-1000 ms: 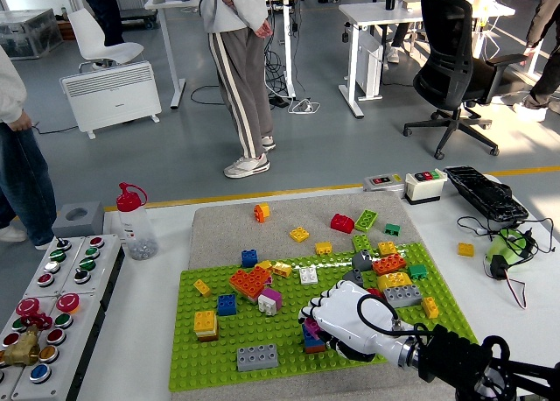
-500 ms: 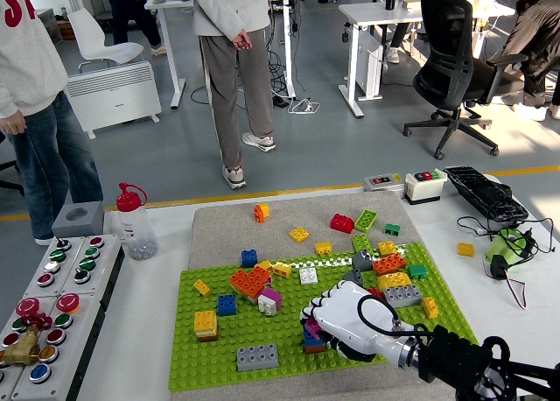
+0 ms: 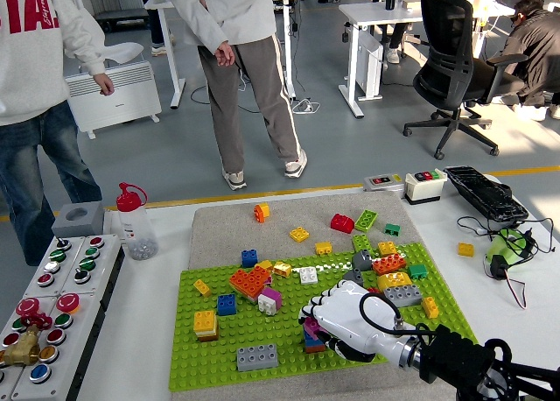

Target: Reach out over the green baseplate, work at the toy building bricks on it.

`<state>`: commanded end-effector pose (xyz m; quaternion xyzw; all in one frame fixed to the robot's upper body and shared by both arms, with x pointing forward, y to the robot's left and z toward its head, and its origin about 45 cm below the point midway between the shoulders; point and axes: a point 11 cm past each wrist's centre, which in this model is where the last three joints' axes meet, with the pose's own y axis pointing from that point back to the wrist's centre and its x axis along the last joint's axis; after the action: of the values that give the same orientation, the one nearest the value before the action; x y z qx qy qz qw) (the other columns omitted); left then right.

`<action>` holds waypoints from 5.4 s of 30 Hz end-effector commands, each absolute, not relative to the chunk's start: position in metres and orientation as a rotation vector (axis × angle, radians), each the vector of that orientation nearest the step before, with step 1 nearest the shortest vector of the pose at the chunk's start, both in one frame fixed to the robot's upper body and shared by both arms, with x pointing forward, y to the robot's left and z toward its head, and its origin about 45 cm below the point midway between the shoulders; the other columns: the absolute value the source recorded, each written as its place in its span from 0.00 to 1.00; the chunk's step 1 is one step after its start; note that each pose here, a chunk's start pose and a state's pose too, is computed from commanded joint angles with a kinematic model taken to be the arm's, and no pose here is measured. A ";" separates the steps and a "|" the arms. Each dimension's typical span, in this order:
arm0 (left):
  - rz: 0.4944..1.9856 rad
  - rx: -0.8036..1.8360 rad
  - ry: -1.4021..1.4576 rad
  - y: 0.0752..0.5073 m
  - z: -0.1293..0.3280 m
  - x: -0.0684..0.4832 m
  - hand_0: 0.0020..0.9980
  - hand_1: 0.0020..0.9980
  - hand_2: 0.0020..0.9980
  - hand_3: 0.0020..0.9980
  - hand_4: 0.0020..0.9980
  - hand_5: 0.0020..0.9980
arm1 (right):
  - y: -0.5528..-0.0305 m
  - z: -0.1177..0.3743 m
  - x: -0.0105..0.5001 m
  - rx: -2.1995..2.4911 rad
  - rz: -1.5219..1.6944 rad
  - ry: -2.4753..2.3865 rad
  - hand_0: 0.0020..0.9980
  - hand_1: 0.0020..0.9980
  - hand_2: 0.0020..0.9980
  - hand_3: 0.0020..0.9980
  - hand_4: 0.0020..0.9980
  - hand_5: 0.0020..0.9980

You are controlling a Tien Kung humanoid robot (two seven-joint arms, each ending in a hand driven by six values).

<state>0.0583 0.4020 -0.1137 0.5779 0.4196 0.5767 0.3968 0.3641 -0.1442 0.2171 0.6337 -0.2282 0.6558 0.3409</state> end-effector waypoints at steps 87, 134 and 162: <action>1.458 1.466 1.060 0.402 -0.114 0.059 0.70 0.72 0.71 0.63 0.39 1.00 | -0.128 0.202 0.354 1.604 1.564 -0.795 0.37 0.54 0.61 0.70 0.56 0.02; 1.452 1.474 1.063 0.402 -0.114 0.056 0.70 0.72 0.71 0.64 0.39 1.00 | -0.127 0.211 0.352 1.606 1.574 -0.817 0.39 0.55 0.64 0.72 0.59 0.09; 1.459 1.468 1.062 0.402 -0.114 0.058 0.70 0.72 0.71 0.63 0.39 1.00 | -0.171 0.255 0.335 1.873 1.520 -1.092 0.21 0.27 0.64 0.56 0.13 0.00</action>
<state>0.0575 0.4023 -0.1137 0.5793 0.4192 0.5758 0.3965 0.3347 -0.1707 0.2553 0.6858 -0.4000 0.5567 0.2445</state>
